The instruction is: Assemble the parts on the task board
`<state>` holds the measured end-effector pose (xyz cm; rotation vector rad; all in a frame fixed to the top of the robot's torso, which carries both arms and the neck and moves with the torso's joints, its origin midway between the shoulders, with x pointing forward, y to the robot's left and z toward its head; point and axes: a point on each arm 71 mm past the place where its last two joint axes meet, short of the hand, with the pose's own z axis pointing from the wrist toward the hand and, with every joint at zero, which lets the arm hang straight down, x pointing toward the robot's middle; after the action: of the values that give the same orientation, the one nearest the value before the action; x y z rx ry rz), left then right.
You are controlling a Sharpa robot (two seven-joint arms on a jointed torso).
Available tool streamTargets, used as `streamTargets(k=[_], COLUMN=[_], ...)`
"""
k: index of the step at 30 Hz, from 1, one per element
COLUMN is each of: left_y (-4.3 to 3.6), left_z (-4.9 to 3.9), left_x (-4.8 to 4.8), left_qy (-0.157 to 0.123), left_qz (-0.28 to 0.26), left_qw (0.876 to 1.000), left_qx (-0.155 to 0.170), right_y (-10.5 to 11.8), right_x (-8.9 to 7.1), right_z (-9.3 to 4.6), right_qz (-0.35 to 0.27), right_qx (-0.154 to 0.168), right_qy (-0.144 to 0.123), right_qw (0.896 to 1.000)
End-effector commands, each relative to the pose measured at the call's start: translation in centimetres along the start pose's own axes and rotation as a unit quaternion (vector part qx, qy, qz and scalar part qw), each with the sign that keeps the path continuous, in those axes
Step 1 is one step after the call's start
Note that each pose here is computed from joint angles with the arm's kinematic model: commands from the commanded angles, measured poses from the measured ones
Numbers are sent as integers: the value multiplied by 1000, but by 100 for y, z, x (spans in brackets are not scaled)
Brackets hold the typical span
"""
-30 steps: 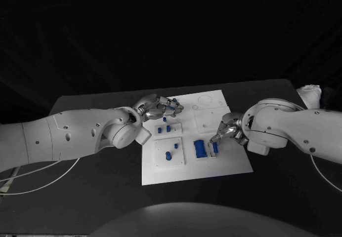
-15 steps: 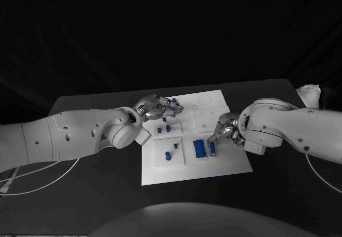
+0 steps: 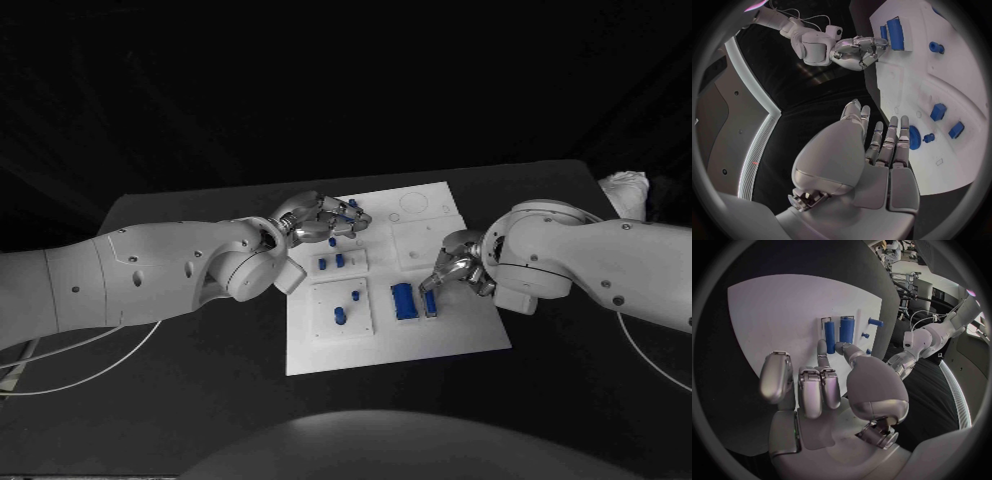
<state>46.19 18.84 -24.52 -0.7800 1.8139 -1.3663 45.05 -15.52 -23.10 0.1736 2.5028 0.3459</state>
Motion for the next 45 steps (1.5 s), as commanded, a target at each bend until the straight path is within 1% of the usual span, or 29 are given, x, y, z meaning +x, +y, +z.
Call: streamTargets(k=[1,17,36,45], left_y=[-11,-6,0,1], left_z=[7,15,17,18], left_x=[28,37,44,49], left_qy=[11,13,15,17], left_qz=[-1,-1,-2,-2], left_qw=[1000,1000,1000,1000], left_qx=[3,2,-2,-3], right_y=[-8,-27,-39,-52], right_x=[37,42,20,24], right_z=[4,1,10,4], right_qz=[-14,-15,3,4], right_qx=[3,4,4,3], right_qy=[12,14,3,4], right_qw=[1000,1000,1000,1000])
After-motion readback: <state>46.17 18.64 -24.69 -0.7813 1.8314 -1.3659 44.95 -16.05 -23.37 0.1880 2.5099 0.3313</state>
